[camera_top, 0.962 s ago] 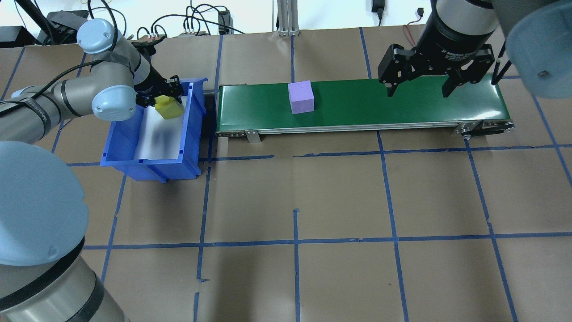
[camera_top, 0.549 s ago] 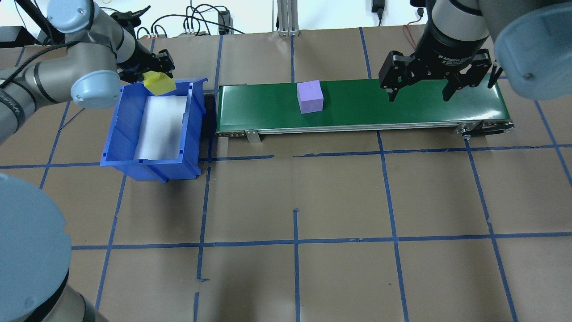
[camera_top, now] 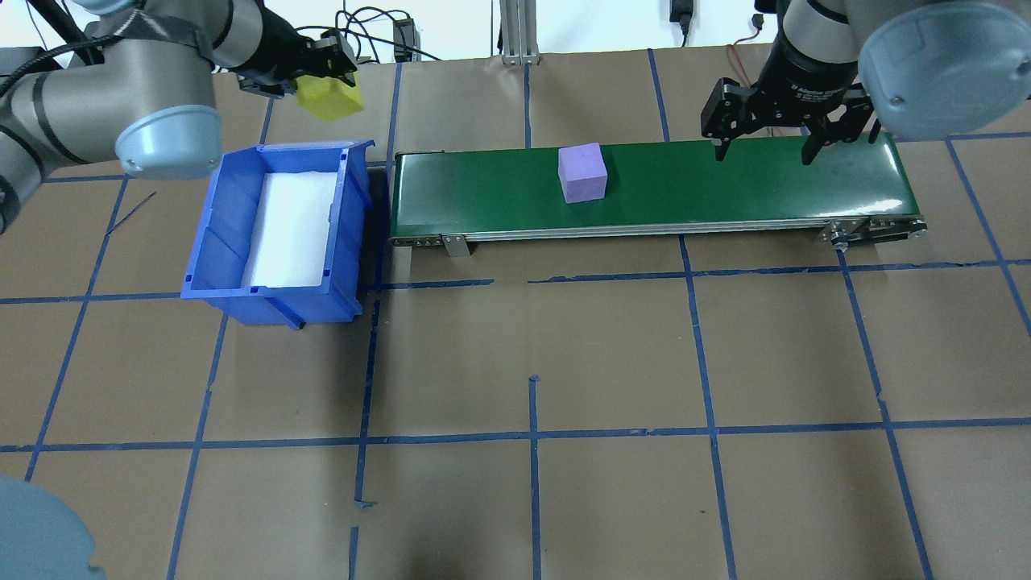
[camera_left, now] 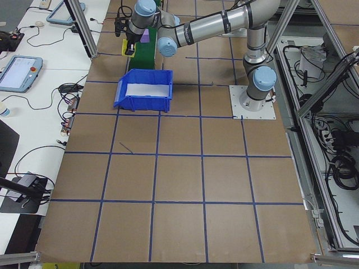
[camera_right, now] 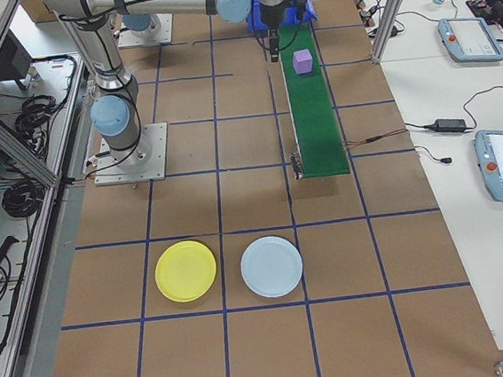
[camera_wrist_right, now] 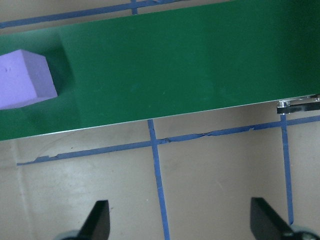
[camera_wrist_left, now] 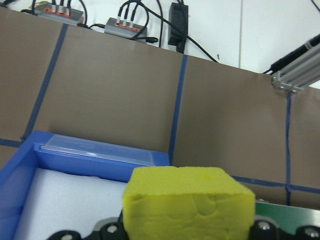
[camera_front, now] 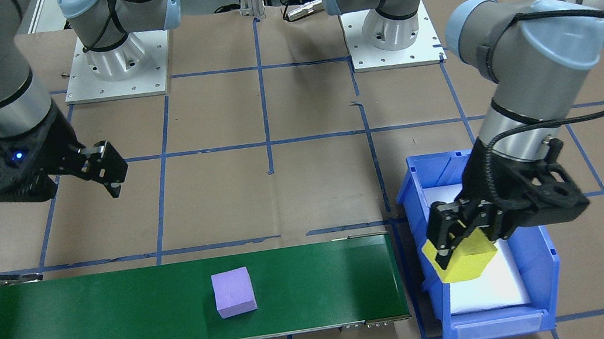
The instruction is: Move block left to right into plate
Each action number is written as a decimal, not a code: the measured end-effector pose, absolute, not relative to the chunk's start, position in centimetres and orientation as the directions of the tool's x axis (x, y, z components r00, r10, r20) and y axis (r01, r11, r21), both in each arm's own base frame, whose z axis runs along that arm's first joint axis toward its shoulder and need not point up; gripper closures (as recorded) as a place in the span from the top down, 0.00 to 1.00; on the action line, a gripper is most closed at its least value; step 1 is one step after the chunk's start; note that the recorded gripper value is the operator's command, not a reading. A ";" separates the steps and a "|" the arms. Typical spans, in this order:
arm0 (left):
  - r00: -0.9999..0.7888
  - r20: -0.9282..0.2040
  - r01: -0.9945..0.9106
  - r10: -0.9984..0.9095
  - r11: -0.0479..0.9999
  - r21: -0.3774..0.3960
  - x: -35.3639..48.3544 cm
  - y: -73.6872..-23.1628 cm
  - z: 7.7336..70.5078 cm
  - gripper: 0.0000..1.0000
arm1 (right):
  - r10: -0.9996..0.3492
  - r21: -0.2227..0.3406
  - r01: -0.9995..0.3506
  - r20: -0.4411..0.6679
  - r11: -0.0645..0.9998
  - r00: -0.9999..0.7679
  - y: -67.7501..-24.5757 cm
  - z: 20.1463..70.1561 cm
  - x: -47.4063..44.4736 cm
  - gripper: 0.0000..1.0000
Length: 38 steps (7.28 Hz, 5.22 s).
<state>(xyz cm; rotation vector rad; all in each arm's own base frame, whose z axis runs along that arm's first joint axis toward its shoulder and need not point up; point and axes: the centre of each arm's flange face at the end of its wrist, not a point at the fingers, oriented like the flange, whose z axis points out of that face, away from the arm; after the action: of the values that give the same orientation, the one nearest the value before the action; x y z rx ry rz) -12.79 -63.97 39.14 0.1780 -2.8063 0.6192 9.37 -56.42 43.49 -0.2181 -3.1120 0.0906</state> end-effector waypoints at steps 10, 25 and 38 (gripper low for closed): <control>-0.962 0.264 -0.141 -0.071 0.956 -0.257 -18.4 -63.5 29.0 1.00 | -0.070 -0.063 -0.052 -0.331 0.997 -0.941 -67.0 28.9 -12.6 1.00; -0.979 0.050 -0.204 -0.199 0.972 -0.116 -12.7 -49.1 51.0 1.00 | -0.010 -0.050 0.008 -0.340 0.999 -0.940 -66.4 29.5 -12.4 0.95; -0.984 0.047 -0.176 -0.172 0.981 -0.083 -13.8 -48.6 49.9 1.00 | -0.113 -0.079 -0.094 -0.288 0.992 -0.951 -66.5 28.3 -7.7 0.98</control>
<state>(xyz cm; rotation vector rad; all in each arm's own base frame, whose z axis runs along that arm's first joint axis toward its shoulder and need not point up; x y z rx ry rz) -13.75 -48.56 49.95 0.2715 -3.0870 0.1343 -7.66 -66.51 28.27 0.1821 -3.4307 0.1110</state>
